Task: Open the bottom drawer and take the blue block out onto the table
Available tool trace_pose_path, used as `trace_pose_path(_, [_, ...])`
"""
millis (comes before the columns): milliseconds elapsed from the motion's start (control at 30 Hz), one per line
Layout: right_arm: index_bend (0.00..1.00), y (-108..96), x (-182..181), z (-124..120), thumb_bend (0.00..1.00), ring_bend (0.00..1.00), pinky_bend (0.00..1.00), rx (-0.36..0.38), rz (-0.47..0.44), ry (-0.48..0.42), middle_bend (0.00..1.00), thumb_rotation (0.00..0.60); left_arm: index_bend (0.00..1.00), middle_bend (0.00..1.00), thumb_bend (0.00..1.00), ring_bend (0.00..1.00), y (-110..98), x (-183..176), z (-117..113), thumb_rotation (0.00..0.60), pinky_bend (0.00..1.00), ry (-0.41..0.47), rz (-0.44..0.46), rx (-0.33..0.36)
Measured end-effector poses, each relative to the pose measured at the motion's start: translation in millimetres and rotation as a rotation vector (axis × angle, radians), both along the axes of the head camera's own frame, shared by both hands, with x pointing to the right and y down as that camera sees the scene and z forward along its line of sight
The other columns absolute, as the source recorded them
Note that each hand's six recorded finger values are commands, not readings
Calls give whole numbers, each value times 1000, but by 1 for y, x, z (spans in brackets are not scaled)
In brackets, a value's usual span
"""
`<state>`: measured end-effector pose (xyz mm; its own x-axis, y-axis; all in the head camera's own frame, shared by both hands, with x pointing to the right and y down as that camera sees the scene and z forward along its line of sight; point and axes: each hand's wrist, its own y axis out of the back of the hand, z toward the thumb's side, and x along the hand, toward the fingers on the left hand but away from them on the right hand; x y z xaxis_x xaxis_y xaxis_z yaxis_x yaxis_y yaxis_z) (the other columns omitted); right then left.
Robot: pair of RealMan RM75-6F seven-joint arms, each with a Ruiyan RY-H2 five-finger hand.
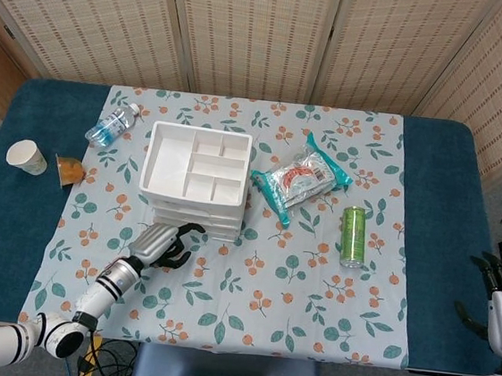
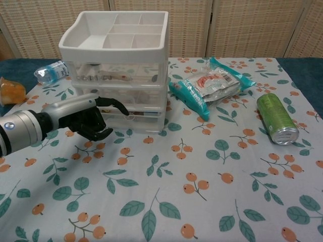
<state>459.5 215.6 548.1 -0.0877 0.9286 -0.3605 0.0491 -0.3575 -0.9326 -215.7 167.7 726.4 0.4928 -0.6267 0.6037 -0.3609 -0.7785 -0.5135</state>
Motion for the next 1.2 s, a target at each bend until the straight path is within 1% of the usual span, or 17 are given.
trace_pose_path(200, [163, 0, 1, 0, 266, 184, 215, -1, 3, 2, 140, 600, 219, 951, 479, 1000, -2, 0, 3, 600, 1000, -11, -2, 20])
trace_pose_path(400, [163, 0, 1, 1, 267, 184, 215, -4, 4, 1, 140, 600, 219, 951, 479, 1000, -1, -1, 4, 600, 1000, -31, 14, 40])
trace_pose_path(667, [164, 2, 3, 3, 267, 193, 215, -9, 12, 4, 151, 600, 224, 951, 479, 1000, 1, 3, 6, 600, 1000, -60, 52, 82])
trace_pose_path(867, [164, 3, 5, 3, 267, 193, 215, -11, 18, 5, 151, 600, 226, 951, 479, 1000, 1, 8, 6, 600, 1000, -93, 100, 125])
trace_pose_path(1200, [163, 4, 6, 3, 267, 197, 215, -12, 24, 4, 153, 600, 224, 959, 479, 1000, -3, 15, 6, 600, 1000, -123, 127, 130])
